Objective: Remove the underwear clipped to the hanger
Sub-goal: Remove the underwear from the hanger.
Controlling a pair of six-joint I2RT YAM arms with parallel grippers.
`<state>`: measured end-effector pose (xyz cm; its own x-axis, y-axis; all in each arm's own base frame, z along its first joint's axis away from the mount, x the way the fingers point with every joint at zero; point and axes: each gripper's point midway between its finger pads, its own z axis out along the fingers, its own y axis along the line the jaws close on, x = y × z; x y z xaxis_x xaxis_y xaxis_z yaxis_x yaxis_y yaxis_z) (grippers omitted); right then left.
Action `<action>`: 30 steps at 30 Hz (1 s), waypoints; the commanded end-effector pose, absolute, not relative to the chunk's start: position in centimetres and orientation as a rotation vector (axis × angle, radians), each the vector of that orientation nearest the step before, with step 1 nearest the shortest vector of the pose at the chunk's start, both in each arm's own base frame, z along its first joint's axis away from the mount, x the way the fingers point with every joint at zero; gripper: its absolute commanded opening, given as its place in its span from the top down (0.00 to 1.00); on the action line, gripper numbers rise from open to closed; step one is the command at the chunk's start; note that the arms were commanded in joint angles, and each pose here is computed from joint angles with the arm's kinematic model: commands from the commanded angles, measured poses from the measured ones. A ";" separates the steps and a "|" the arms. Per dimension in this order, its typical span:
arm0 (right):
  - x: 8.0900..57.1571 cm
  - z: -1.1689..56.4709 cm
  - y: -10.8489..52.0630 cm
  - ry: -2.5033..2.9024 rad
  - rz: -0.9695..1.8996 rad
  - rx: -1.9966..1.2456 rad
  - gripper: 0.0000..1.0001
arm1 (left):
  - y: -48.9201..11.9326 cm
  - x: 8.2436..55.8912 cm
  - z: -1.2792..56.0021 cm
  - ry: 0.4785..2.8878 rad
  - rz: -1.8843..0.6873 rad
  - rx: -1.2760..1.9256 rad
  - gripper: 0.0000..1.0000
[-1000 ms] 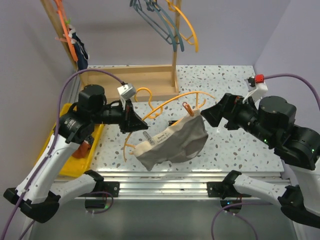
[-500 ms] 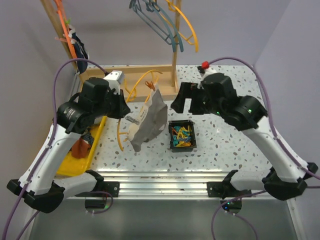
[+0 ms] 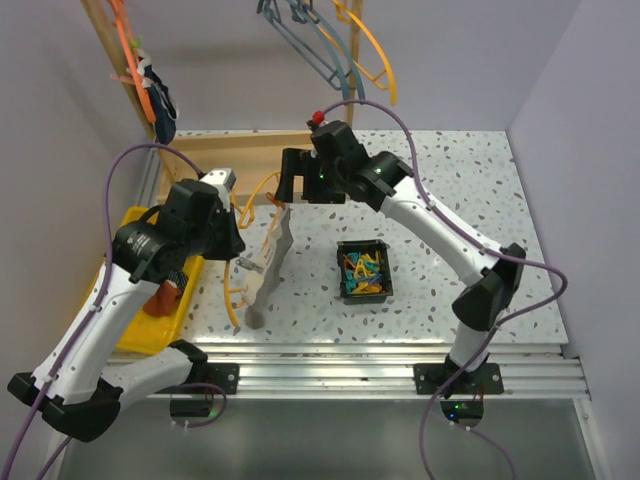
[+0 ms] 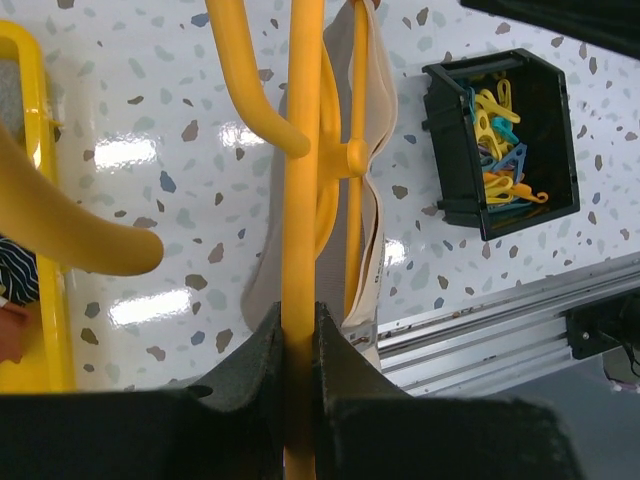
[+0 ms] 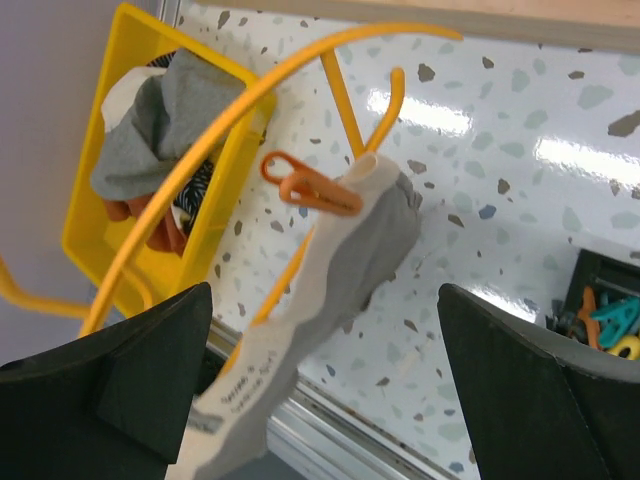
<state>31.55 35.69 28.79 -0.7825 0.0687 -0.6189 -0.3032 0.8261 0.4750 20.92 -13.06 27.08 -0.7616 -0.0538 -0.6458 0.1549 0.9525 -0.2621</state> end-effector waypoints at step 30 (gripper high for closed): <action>33.8 25.9 33.0 2.375 0.591 0.068 0.02 | -11.7 22.2 28.4 2.316 -0.323 -0.046 1.00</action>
